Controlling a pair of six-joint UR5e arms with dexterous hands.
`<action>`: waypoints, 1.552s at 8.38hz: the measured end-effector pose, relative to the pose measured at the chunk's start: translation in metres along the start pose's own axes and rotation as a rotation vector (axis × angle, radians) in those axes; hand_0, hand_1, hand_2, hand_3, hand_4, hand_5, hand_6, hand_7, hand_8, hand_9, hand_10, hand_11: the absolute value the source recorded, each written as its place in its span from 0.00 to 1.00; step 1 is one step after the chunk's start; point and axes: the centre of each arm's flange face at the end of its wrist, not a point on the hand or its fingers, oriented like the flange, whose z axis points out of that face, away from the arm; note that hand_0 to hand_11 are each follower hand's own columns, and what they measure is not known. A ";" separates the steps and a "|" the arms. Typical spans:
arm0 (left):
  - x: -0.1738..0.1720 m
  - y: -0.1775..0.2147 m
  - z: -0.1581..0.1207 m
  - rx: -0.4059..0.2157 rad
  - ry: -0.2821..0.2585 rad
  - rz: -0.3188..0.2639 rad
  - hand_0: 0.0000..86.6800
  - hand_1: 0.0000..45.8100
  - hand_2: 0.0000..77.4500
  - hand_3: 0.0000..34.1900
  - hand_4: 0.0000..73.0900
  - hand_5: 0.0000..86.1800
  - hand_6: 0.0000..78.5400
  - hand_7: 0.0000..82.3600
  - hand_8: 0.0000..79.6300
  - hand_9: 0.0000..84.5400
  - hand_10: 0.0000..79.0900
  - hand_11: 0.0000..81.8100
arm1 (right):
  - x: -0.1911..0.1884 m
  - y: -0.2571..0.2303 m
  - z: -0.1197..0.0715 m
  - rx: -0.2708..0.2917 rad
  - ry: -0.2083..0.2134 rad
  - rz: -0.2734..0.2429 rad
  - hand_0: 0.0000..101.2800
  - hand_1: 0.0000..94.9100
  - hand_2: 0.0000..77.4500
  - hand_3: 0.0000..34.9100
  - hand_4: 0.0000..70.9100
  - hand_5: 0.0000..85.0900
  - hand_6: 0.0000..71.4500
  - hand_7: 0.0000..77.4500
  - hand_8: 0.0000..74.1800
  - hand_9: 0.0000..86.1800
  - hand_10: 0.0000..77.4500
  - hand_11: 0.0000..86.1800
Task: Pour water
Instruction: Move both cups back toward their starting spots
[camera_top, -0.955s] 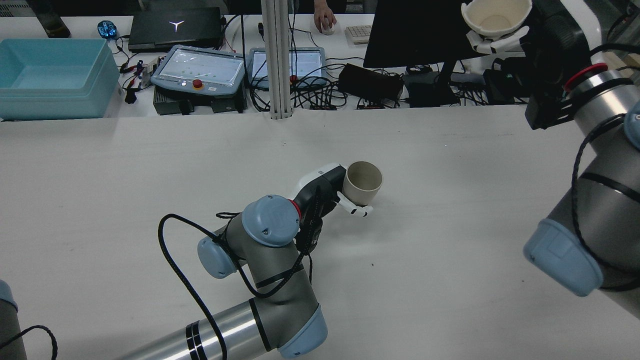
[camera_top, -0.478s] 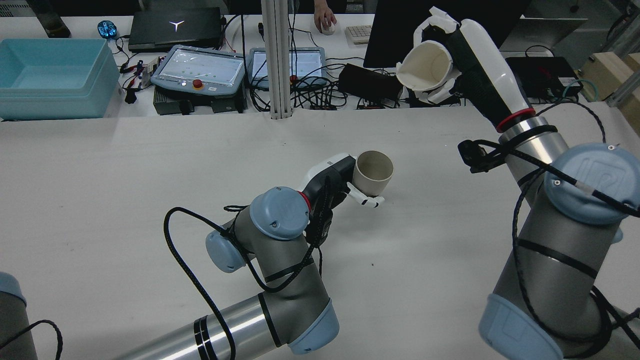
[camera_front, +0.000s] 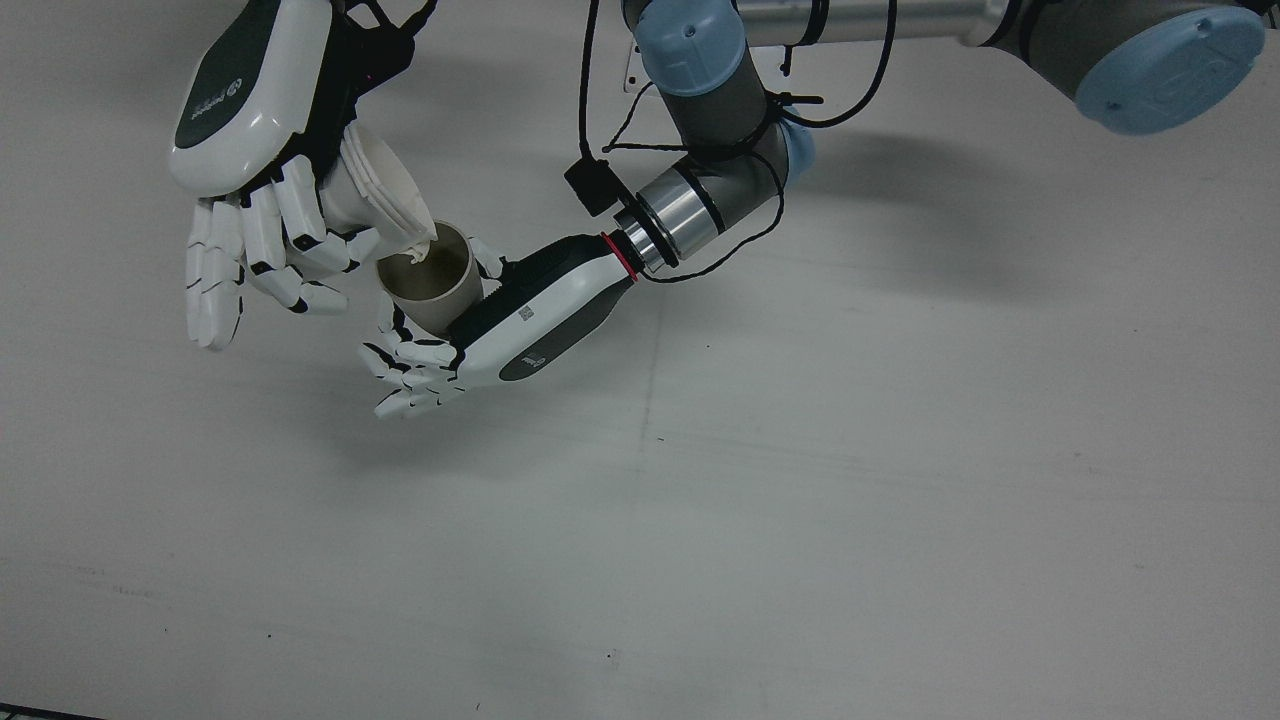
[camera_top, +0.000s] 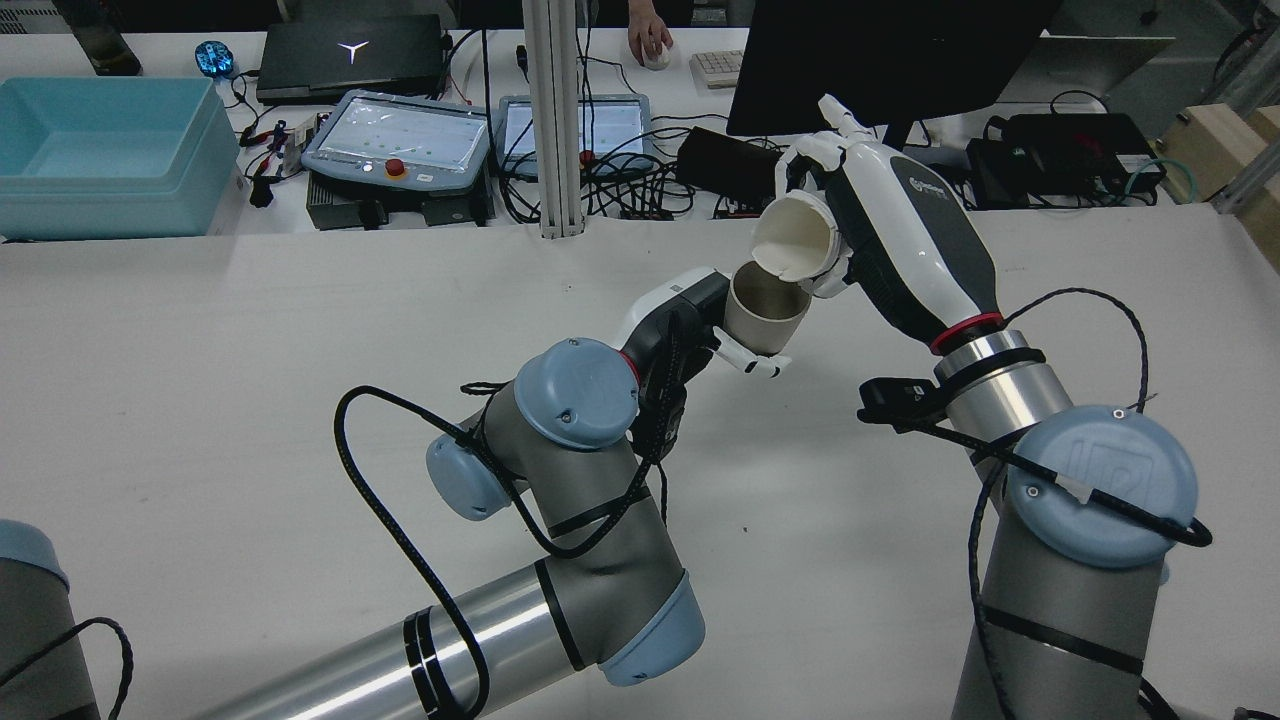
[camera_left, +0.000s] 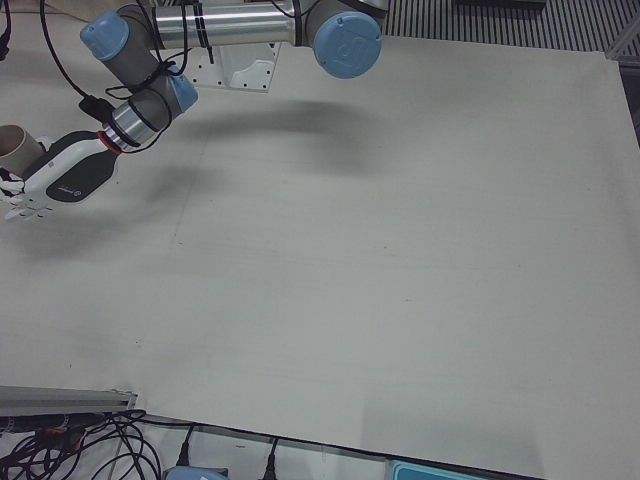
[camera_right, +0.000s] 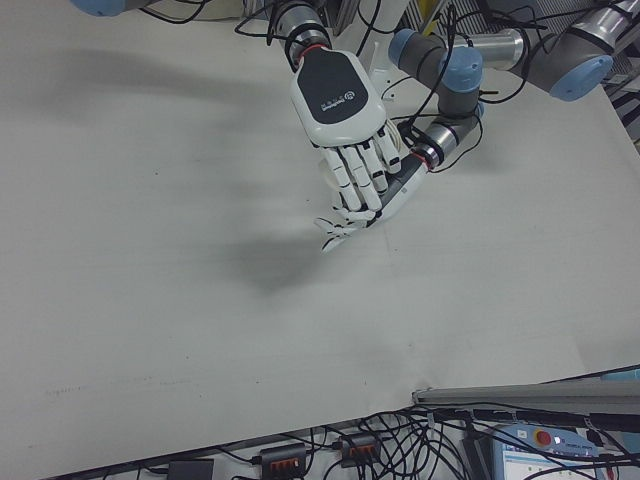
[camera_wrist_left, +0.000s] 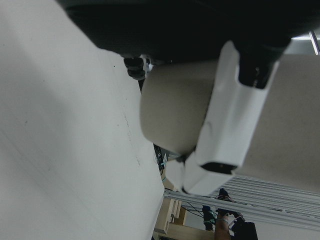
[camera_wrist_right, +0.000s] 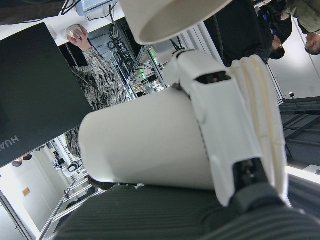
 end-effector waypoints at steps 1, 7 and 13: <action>0.007 0.003 0.001 -0.003 0.007 0.001 0.90 0.62 0.52 0.00 0.67 0.53 0.31 0.38 0.14 0.07 0.06 0.11 | -0.001 -0.006 -0.007 0.014 -0.005 -0.009 0.79 0.30 0.53 0.00 0.33 0.80 0.34 0.61 0.04 0.09 0.05 0.13; 0.042 -0.103 -0.051 0.002 0.033 -0.078 0.92 0.62 0.52 0.00 0.67 0.53 0.26 0.34 0.12 0.08 0.08 0.16 | -0.013 -0.256 0.006 0.193 -0.037 0.457 0.78 0.30 0.53 0.00 0.33 0.80 0.40 0.67 0.03 0.09 0.13 0.24; 0.214 -0.264 -0.197 0.027 0.135 -0.012 0.92 0.62 0.52 0.00 0.67 0.53 0.24 0.34 0.12 0.08 0.11 0.18 | 0.226 -0.536 -0.035 0.080 -0.018 0.838 0.79 0.30 0.54 0.00 0.18 0.82 0.41 0.66 0.14 0.15 0.18 0.28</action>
